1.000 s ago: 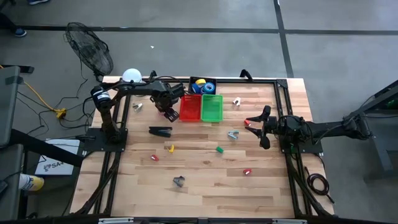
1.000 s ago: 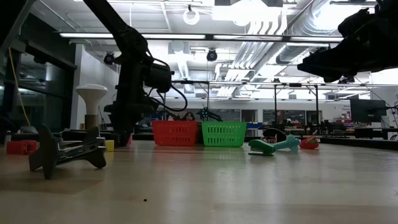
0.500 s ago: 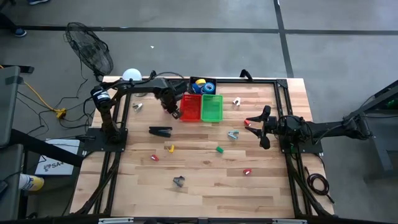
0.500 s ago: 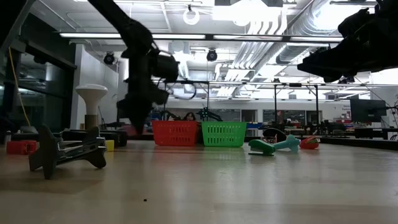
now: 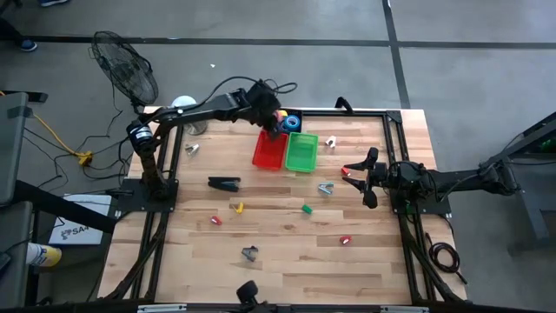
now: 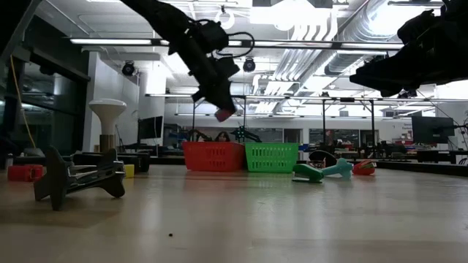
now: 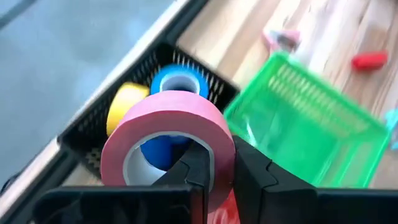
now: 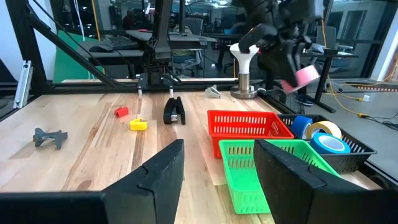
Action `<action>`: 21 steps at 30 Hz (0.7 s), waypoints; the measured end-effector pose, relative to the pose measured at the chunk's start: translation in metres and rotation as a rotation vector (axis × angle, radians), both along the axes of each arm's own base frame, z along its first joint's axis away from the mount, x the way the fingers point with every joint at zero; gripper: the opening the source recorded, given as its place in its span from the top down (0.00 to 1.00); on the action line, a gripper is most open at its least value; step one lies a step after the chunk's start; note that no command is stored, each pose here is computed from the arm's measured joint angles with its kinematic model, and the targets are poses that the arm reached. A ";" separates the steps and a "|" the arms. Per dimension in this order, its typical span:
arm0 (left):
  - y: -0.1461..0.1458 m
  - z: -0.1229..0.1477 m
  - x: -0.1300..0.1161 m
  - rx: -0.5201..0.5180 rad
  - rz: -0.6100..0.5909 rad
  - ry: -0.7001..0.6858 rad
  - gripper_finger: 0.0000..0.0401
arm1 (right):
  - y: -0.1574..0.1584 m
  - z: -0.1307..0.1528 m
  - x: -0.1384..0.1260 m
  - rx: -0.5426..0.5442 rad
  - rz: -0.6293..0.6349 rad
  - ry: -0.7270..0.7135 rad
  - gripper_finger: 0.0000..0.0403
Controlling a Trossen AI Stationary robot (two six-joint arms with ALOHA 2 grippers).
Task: Pick and place Stapler, Stapler remover, tape
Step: Put the pink tape into the black bin
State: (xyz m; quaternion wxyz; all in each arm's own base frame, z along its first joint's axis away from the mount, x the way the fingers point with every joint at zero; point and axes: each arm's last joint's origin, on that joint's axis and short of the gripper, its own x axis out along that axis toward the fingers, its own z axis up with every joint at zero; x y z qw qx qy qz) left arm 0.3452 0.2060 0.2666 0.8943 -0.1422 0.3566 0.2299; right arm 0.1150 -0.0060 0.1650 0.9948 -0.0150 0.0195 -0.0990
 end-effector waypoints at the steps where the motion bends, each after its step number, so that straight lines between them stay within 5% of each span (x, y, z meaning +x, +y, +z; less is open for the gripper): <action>1: 0.001 0.002 0.001 0.004 0.009 -0.023 0.91 | 0.000 0.000 0.000 0.000 0.000 0.000 0.54; 6: 0.008 0.001 0.015 -0.019 0.061 -0.175 0.91 | 0.000 0.000 0.000 0.000 0.000 0.000 0.54; 12: 0.023 -0.031 0.035 -0.145 0.046 -0.289 0.91 | 0.000 0.000 0.000 0.000 0.000 0.000 0.54; 21: 0.043 -0.043 0.035 -0.246 0.125 -0.415 0.91 | 0.000 0.000 0.000 0.000 0.000 0.000 0.54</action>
